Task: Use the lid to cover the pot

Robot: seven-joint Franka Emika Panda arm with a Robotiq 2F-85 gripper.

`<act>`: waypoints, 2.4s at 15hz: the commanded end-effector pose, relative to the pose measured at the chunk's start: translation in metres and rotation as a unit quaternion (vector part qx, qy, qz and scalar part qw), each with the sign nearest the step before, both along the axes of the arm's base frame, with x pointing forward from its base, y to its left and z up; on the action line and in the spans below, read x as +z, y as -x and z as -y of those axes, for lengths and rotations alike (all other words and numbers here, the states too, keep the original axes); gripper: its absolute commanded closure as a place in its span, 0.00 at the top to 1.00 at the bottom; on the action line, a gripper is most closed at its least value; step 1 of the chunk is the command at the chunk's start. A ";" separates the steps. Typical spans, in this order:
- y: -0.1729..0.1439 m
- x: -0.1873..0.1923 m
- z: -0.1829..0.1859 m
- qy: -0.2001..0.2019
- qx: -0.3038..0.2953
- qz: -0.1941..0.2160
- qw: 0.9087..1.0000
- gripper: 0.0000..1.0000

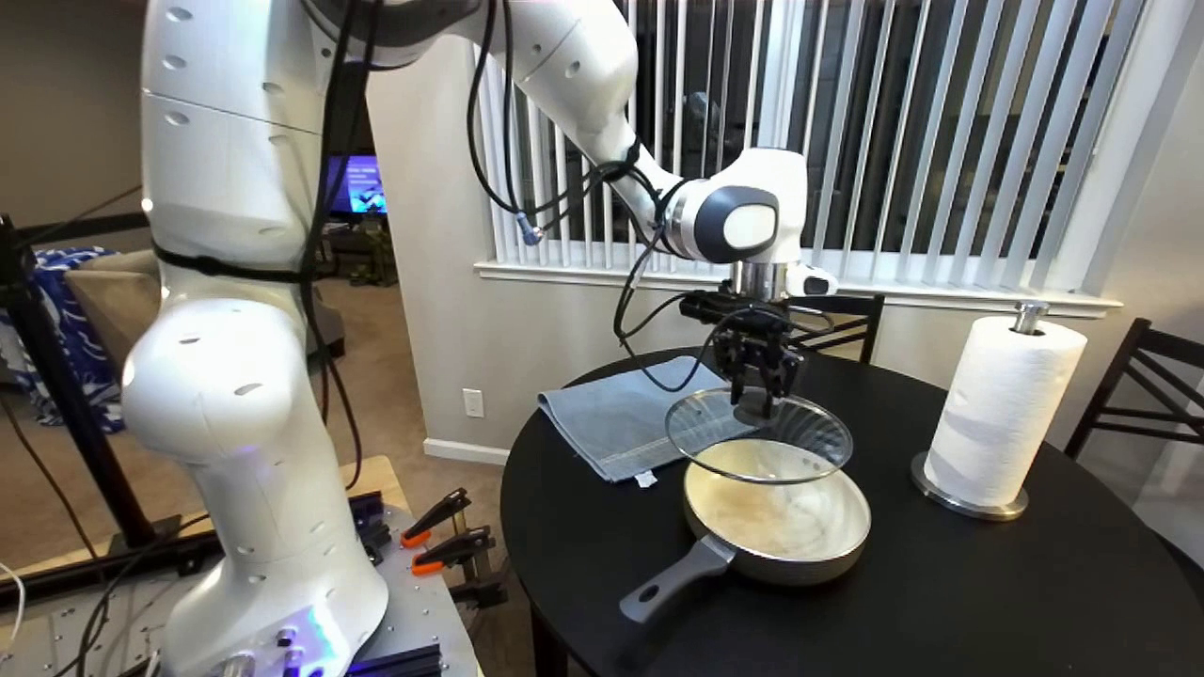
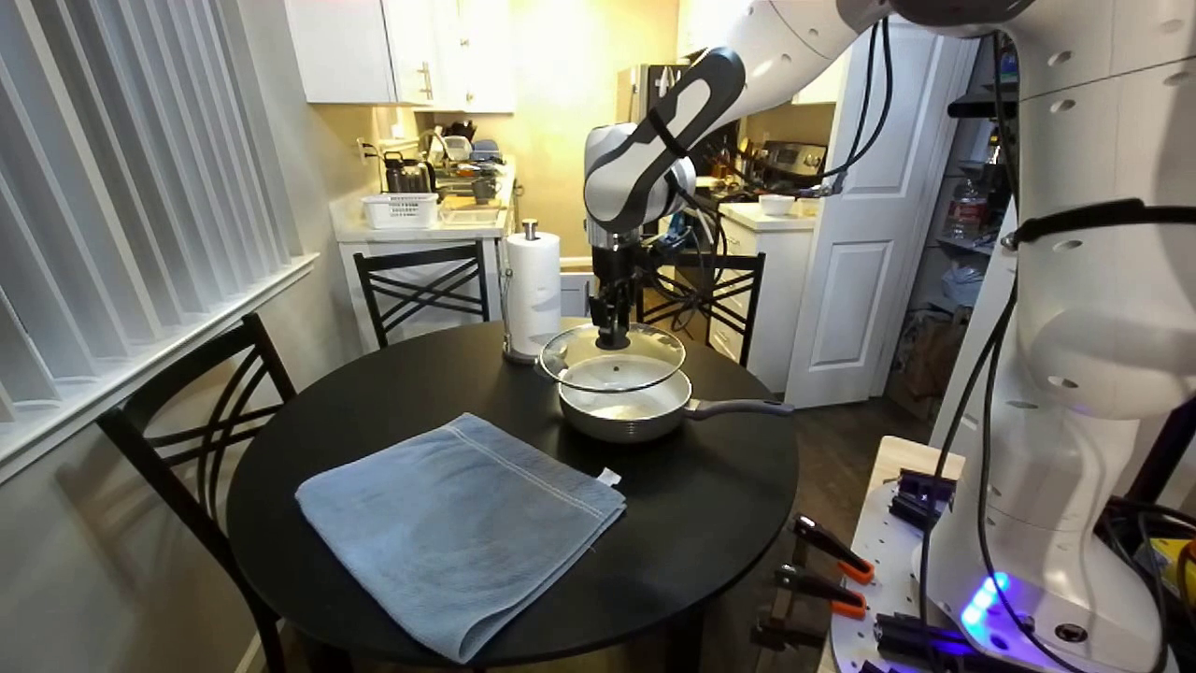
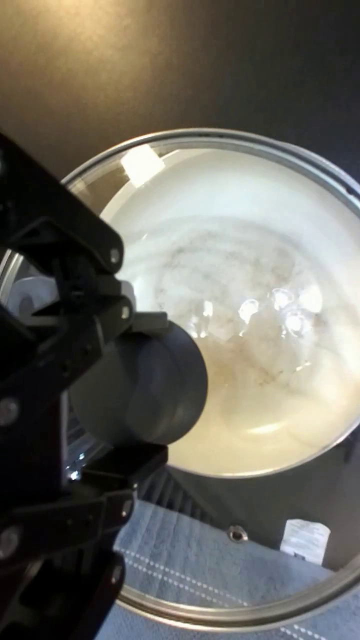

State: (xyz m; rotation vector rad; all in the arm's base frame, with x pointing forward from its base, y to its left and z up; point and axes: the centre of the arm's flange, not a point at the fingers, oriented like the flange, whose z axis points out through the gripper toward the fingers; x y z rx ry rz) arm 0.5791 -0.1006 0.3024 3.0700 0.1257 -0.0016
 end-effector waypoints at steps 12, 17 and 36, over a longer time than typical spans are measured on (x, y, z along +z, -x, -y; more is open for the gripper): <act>-0.011 -0.061 0.062 -0.026 -0.122 0.004 0.992 0.33; -0.020 -0.072 0.056 -0.032 -0.132 0.019 0.991 0.33; -0.007 -0.081 0.059 -0.028 -0.121 -0.047 0.991 0.33</act>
